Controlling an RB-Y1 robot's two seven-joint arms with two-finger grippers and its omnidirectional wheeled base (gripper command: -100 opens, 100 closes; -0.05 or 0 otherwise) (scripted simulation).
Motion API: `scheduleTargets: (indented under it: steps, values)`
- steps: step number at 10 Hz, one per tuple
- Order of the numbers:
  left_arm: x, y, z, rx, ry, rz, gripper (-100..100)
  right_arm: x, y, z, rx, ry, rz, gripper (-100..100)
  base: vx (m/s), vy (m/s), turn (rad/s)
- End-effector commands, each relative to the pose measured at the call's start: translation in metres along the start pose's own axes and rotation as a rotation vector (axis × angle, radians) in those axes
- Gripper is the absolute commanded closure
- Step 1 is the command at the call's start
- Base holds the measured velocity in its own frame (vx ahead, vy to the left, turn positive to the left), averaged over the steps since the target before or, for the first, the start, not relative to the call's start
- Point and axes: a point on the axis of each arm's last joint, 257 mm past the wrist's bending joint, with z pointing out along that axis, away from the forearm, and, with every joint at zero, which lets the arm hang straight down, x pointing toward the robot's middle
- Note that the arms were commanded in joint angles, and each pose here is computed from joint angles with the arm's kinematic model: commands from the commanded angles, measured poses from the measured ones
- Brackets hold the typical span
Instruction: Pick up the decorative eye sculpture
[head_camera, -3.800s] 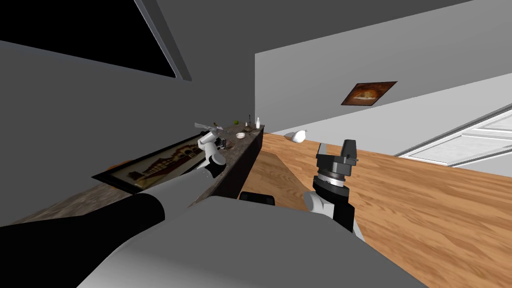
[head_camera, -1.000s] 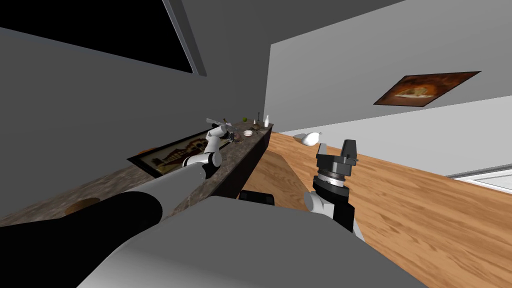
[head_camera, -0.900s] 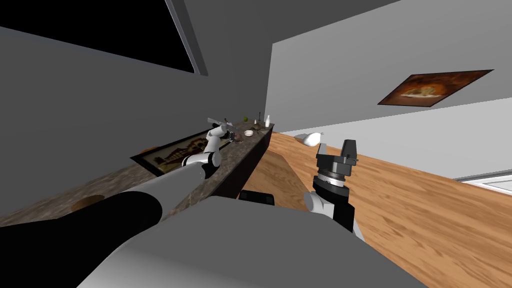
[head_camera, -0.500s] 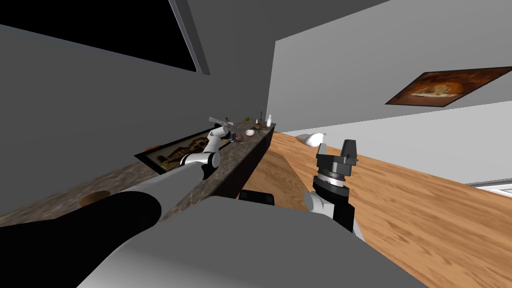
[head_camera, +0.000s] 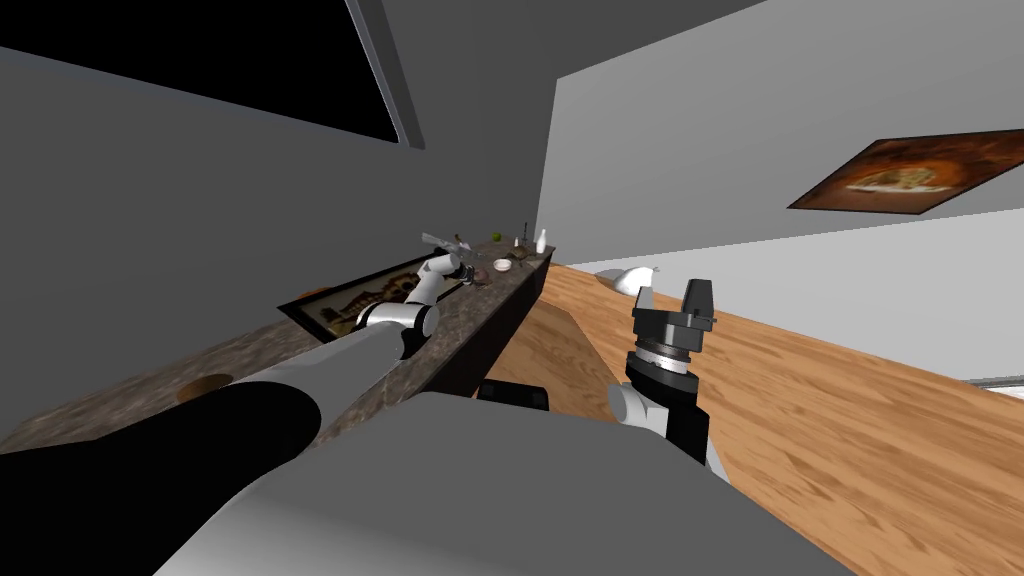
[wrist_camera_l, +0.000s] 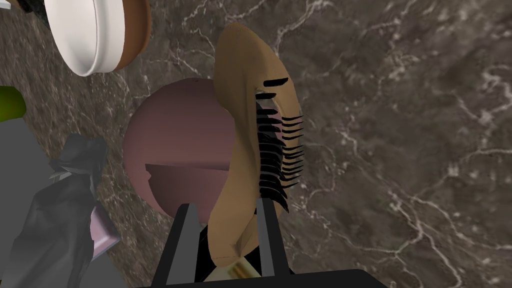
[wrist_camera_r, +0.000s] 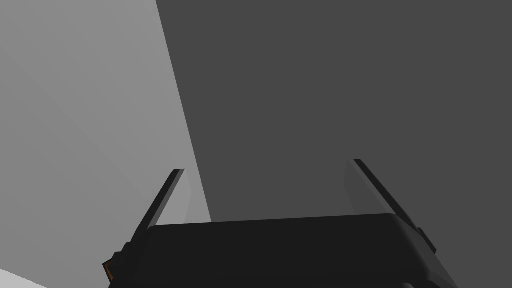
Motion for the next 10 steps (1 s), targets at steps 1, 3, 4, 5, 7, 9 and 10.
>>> scheduleTargets:
  steps: [1, 3, 4, 5, 7, 9, 10]
  values:
    - [0.007, 0.007, 0.005, -0.021, -0.002, 0.032, 100, 0.0, 0.0, 0.0, 0.0, 0.0, 0.0, 0, 0.001, 0.006, -0.007]
    - [0.005, 0.012, 0.008, -0.03, 0.011, -0.024, 100, 0.0, 0.0, 0.0, 0.0, 0.0, 0.0, 0, 0.002, -0.006, 0.105]
    - [0.008, 0.017, 0.01, -0.043, 0.005, 0.003, 100, 0.0, 0.0, 0.0, 0.0, 0.0, 0.0, 0, -0.001, -0.005, 0.033]
    - [0.011, 0.02, 0.012, -0.054, -0.001, 0.026, 100, 0.0, 0.0, 0.0, 0.0, 0.0, 0.0, 0, 0.0, 0.0, 0.0]
    - [0.004, 0.027, 0.015, -0.067, 0.0, -0.032, 100, 0.0, 0.0, 0.0, 0.0, 0.0, 0.0, 0, -0.001, -0.007, 0.091]
    - [0.009, 0.036, 0.019, -0.091, -0.009, 0.013, 100, 0.0, 0.0, 0.0, 0.0, 0.0, 0.0, 0, 0.004, 0.0, 0.027]
    - [0.006, 0.027, 0.014, -0.065, -0.006, 0.002, 100, 0.0, 0.0, 0.0, 0.0, 0.0, 0.0, 0, 0.0, 0.0, 0.0]
